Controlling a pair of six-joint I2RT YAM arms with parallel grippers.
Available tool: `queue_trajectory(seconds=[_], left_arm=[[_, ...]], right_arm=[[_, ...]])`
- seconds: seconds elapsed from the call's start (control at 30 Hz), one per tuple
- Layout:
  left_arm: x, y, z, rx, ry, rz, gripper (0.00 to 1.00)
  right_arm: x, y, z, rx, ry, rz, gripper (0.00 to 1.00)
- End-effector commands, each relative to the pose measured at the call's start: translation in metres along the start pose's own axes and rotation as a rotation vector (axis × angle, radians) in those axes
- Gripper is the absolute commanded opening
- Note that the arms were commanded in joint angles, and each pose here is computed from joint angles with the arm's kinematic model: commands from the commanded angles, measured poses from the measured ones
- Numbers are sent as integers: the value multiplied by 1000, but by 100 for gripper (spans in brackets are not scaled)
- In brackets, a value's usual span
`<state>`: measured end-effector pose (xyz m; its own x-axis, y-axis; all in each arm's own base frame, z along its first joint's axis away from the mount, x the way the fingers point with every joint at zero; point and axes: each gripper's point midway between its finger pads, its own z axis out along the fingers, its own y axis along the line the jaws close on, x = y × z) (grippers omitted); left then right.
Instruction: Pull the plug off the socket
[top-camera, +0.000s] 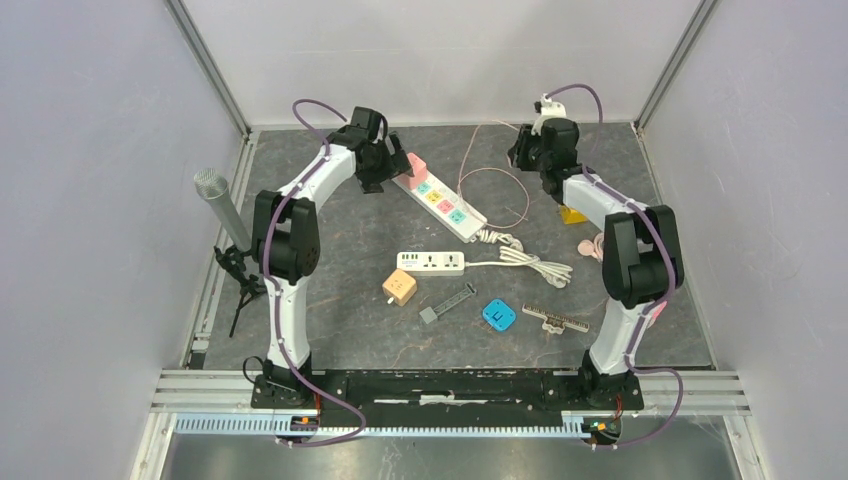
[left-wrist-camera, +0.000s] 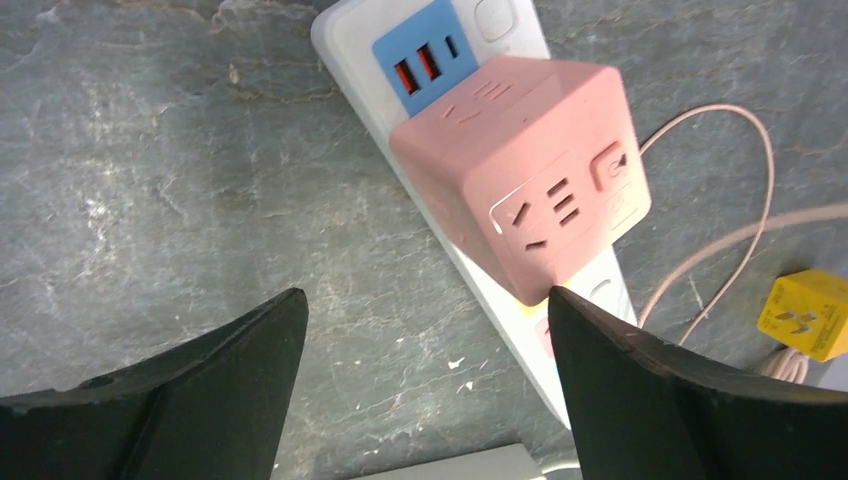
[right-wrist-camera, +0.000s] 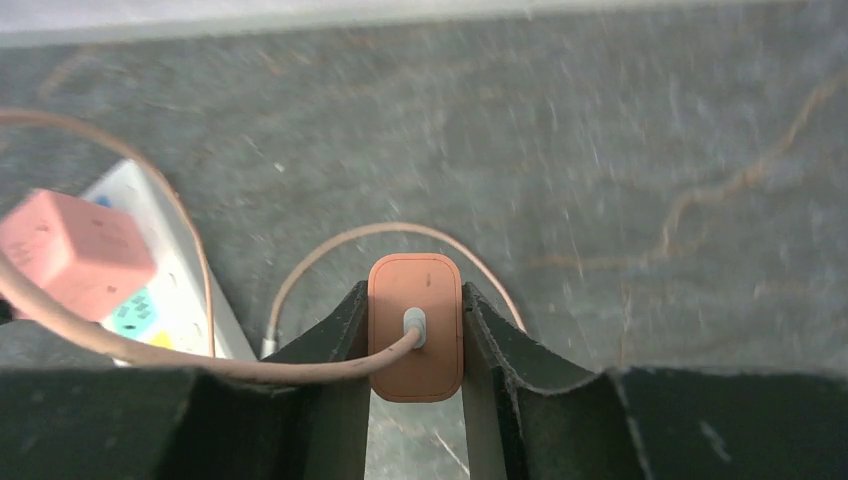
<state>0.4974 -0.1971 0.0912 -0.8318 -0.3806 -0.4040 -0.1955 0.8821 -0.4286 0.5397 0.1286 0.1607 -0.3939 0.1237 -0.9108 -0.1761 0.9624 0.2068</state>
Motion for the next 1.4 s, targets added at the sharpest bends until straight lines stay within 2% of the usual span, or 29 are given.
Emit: queue_trajectory(seconds=[0.0,0.23,0.37,0.43,0.53,0.63,0.73,0.9,1.2,1.37], left_arm=[[3,5,-13,-26,32,72,99],[-10,-4,-42,-11,-34,94,100],[-14,-6,-53,-5,-56,93,100],[-17,-8,-57,-3,-71,92,100],[-22,-6,-66,-19,-101,89,100],[-26,-3,-74,-33,-124,82,100],[-30,0,-88,-25,-141,50,100],[-34,4,-108,-26,-177,56,100],[-17,15,-128,-41,-158,81,100],[-9,-18,-116,172,-107,22,100]], right_arm=[[60,-17,0,70,192,157,0],[101,-17,3,7,321,331,2],[115,-5,3,-74,358,440,13],[118,-1,2,-96,356,468,22],[119,0,0,-102,338,487,47],[99,-2,-9,-107,251,459,69],[79,-9,-17,-77,189,399,82],[68,-9,-28,-71,170,358,87],[61,-1,-73,-95,117,283,89],[49,13,-86,-185,86,194,88]])
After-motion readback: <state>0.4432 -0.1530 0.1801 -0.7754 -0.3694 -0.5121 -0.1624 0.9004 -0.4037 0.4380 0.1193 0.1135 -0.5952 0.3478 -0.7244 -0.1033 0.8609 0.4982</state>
